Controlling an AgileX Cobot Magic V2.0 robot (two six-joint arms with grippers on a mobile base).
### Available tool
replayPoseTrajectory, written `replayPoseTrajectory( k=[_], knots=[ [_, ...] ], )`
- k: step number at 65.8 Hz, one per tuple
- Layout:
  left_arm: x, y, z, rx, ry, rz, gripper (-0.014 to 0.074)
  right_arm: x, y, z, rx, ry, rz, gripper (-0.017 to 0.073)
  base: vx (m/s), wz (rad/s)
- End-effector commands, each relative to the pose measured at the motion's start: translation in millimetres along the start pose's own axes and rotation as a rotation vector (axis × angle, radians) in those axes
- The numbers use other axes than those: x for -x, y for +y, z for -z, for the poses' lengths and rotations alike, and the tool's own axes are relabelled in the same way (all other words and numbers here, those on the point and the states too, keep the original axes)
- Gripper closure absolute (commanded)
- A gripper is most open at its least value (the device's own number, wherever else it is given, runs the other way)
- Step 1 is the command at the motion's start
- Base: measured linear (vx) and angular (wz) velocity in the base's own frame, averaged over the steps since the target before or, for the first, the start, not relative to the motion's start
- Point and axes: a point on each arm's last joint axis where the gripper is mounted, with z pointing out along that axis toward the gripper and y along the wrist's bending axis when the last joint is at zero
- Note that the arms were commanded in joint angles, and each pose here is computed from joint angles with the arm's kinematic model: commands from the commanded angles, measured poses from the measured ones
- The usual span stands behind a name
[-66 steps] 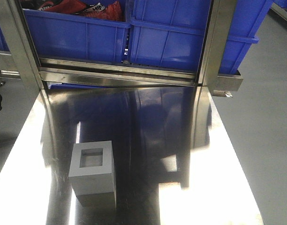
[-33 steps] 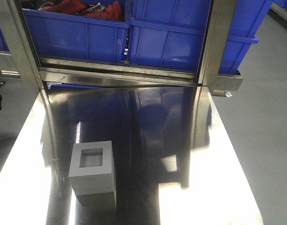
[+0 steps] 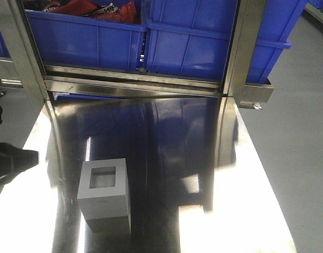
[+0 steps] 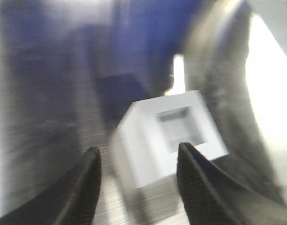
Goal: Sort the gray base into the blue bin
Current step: 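Reach the left gripper down and close it on the gray block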
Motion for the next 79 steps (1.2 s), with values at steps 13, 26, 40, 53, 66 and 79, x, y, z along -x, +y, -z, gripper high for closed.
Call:
replayPoseTrajectory(
  k=[13, 26, 40, 53, 66, 79],
  knots=[
    [22, -30.2, -32, -0.089, 0.022, -0.067, 0.0234, 3, -0.3, 0, -0.007, -0.076, 0.017, 0.0568, 0.0, 0.0],
    [28, -39.0, -55, -0.02, 0.097, -0.102, 0.0232, 3, -0.3, 0, -0.007, -0.076, 0.017, 0.0568, 0.0, 0.0],
    [23, -45.9, -82, 0.057, 0.183, -0.121, 0.021, 3, -0.3, 0, -0.007, -0.076, 0.017, 0.0568, 0.0, 0.0],
    [22, -43.6, -104, 0.113, 0.233, -0.084, 0.0173, 3, -0.3, 0, -0.007, -0.076, 0.017, 0.0568, 0.0, 0.0],
    [18, -39.8, -118, 0.13, 0.266, -0.057, 0.0131, 3, -0.3, 0, -0.007, -0.076, 0.017, 0.0568, 0.0, 0.0],
    [11, -34.6, -134, 0.154, 0.306, -0.027, 0.0131, 3, -0.3, 0, -0.007, -0.076, 0.017, 0.0568, 0.0, 0.0]
  ],
)
